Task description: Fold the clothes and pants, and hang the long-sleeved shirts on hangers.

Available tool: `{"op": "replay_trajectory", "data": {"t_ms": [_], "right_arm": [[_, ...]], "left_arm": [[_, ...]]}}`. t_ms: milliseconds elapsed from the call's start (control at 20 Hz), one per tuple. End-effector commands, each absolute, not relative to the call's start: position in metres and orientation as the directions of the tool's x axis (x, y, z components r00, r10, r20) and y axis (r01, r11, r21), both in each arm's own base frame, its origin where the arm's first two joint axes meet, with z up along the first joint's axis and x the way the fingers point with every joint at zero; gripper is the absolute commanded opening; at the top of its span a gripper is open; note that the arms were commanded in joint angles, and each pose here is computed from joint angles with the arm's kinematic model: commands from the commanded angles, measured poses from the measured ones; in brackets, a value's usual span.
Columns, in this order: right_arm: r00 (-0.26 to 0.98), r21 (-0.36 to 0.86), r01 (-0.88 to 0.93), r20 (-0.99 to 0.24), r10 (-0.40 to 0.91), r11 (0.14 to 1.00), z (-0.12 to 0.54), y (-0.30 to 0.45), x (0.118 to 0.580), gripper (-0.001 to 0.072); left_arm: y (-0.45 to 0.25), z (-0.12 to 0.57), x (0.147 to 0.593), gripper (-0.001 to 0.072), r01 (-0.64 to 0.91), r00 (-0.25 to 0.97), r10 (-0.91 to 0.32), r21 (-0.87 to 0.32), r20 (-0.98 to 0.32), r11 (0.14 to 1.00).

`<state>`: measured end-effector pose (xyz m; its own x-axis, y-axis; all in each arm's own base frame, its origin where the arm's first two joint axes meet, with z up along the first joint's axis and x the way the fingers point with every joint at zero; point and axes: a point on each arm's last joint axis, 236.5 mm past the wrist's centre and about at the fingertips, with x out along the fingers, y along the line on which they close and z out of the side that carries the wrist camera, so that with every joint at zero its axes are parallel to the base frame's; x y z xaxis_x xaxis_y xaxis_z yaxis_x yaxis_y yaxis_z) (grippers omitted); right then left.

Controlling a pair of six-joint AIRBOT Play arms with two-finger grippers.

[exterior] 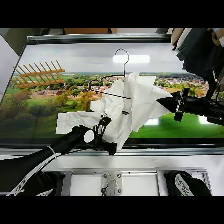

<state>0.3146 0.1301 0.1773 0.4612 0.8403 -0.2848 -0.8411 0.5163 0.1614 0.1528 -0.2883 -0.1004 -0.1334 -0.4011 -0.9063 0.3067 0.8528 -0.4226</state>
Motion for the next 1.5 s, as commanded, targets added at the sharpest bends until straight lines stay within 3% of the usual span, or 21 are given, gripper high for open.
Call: {"op": "replay_trajectory", "data": {"t_ms": [0,50,100,150,250,300,350,550,850,1200,1250,1300,1450], "right_arm": [[0.462,0.164,-0.84,-0.284,0.84,0.517,0.178,0.13,0.315,0.0007],[0.462,0.164,-0.84,-0.284,0.84,0.517,0.178,0.13,0.315,0.0007],[0.462,0.164,-0.84,-0.284,0.84,0.517,0.178,0.13,0.315,0.0007],[0.462,0.164,-0.84,-0.284,0.84,0.517,0.178,0.13,0.315,0.0008],[0.462,0.164,-0.84,-0.284,0.84,0.517,0.178,0.13,0.315,0.0007],[0.462,0.164,-0.84,-0.284,0.84,0.517,0.178,0.13,0.315,0.0007],[0.462,0.164,-0.84,-0.284,0.84,0.517,0.178,0.13,0.315,0.0007],[0.462,0.163,-0.84,-0.284,0.84,0.517,0.178,0.13,0.314,0.0007],[0.466,0.179,-0.833,-0.28,0.839,0.523,0.183,0.132,0.311,0.0007],[0.486,0.173,-0.825,-0.271,0.831,0.538,0.202,0.146,0.298,0.0007],[0.486,0.168,-0.827,-0.268,0.832,0.537,0.203,0.15,0.299,0.0007],[0.493,0.162,-0.824,-0.265,0.828,0.543,0.203,0.152,0.302,0.0007],[0.511,0.158,-0.814,-0.263,0.819,0.559,0.203,0.152,0.308,0.0008]], "left_arm": [[-0.29,-0.111,0.155,0.0673,0.289,-0.136,-0.389,-0.412,-0.911,0.864],[-0.291,-0.111,0.157,0.0661,0.289,-0.125,-0.394,-0.413,-0.911,0.864],[-0.292,-0.111,0.16,0.0451,0.292,-0.114,-0.396,-0.412,-0.911,0.863],[-0.291,-0.111,0.162,0.0365,0.299,-0.104,-0.392,-0.405,-0.914,0.864],[-0.285,-0.114,0.167,0.036,0.29,-0.09,-0.373,-0.382,-0.924,0.877],[-0.283,-0.114,0.169,0.0114,0.286,-0.084,-0.367,-0.375,-0.927,0.882],[-0.279,-0.115,0.175,0.0013,0.288,-0.07,-0.361,-0.365,-0.93,0.885],[-0.264,-0.102,0.209,0.0012,0.206,0.01,-0.395,-0.385,-0.918,0.899],[-0.201,-0.029,0.283,0.0011,0.094,0.278,-0.452,-0.444,-0.847,0.891],[-0.155,-0.008,0.329,0.0014,0.066,0.353,-0.415,-0.42,-0.839,0.905],[-0.154,-0.006,0.338,0.026,0.056,0.347,-0.413,-0.421,-0.842,0.905],[-0.151,-0.005,0.343,0.0626,0.04,0.324,-0.412,-0.422,-0.852,0.906],[-0.14,-0.013,0.337,0.0601,-0.038,0.28,-0.409,-0.436,-0.868,0.899]]}}
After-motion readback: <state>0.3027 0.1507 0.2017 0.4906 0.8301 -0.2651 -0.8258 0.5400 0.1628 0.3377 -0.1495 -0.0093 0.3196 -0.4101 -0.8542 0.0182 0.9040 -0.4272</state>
